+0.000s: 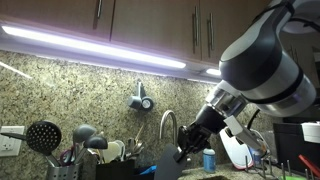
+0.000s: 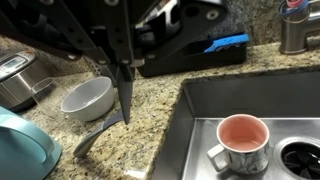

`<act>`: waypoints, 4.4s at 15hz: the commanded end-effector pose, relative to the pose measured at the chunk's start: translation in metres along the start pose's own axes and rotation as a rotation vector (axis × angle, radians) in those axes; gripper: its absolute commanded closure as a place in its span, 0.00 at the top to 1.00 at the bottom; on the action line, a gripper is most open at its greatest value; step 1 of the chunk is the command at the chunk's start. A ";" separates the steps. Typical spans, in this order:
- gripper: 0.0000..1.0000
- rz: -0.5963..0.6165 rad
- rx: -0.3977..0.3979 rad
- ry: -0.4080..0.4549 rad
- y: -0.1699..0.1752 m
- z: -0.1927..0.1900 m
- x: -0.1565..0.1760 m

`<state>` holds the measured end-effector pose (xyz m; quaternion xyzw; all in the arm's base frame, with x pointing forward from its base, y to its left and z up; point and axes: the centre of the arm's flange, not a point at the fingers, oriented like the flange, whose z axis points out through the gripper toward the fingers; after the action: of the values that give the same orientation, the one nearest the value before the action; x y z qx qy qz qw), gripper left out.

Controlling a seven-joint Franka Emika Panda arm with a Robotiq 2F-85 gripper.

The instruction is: Take the spatula out of the utensil holder and place it on the counter

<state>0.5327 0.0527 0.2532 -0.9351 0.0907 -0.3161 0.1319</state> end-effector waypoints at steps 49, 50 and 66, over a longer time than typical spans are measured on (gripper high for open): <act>0.04 -0.285 -0.044 -0.065 -0.061 0.111 -0.049; 0.04 -0.285 -0.043 -0.065 -0.061 0.111 -0.049; 0.88 -0.289 -0.043 -0.128 -0.060 0.117 -0.053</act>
<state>0.5640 0.1468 0.1492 -0.9566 -0.0505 -0.2788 0.0682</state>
